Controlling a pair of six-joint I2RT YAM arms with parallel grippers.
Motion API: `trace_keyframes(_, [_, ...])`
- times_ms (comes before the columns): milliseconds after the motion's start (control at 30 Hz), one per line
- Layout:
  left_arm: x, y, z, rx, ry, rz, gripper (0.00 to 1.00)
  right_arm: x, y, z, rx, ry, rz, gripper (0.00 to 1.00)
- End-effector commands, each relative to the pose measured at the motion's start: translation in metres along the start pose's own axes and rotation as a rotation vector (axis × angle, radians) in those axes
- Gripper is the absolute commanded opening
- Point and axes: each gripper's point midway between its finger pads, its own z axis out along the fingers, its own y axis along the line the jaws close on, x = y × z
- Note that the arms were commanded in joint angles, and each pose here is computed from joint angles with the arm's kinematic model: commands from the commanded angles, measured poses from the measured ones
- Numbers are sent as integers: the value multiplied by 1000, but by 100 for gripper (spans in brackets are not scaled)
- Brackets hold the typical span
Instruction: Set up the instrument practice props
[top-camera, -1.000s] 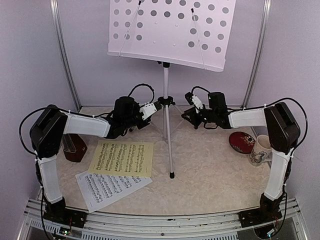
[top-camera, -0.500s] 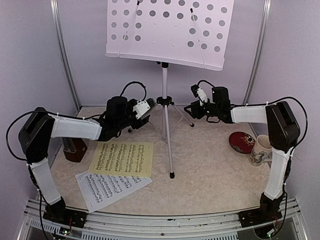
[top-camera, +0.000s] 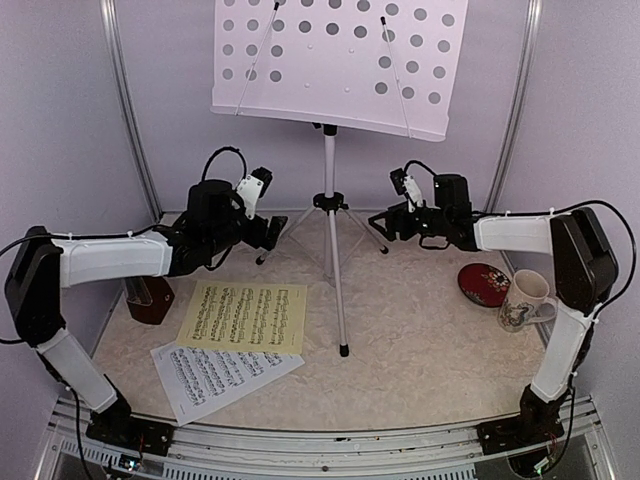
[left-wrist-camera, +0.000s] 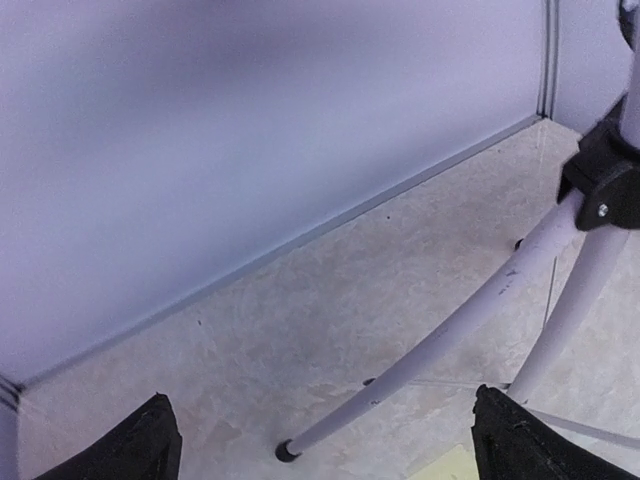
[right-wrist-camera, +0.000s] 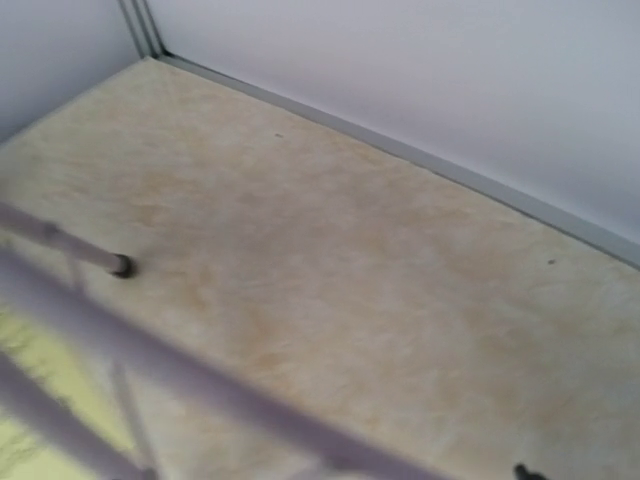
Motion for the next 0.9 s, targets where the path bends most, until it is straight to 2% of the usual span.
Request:
trace_keyframes(0, [37, 19, -21, -55, 187, -418, 99, -8, 25, -29, -70, -13, 85, 81])
trace_keyframes(100, [75, 19, -43, -82, 262, -620, 99, -1, 40, -43, -116, -3, 149, 79])
trace_keyframes(167, [90, 14, -54, -78, 306, -684, 99, 3, 53, -53, -157, -8, 199, 78])
trace_keyframes(400, [146, 16, -91, -155, 444, -699, 99, 29, 117, -64, -228, 65, 143, 77])
trace_keyframes(633, [181, -32, -106, -53, 585, -692, 99, 37, 176, -96, -330, 14, 31, 73])
trace_keyframes(733, [197, -25, -116, -115, 623, -734, 99, 46, 197, -96, -336, 40, -28, 72])
trace_keyframes(867, [200, -6, -130, -195, 597, -836, 99, 52, 218, -77, -315, 93, -79, 69])
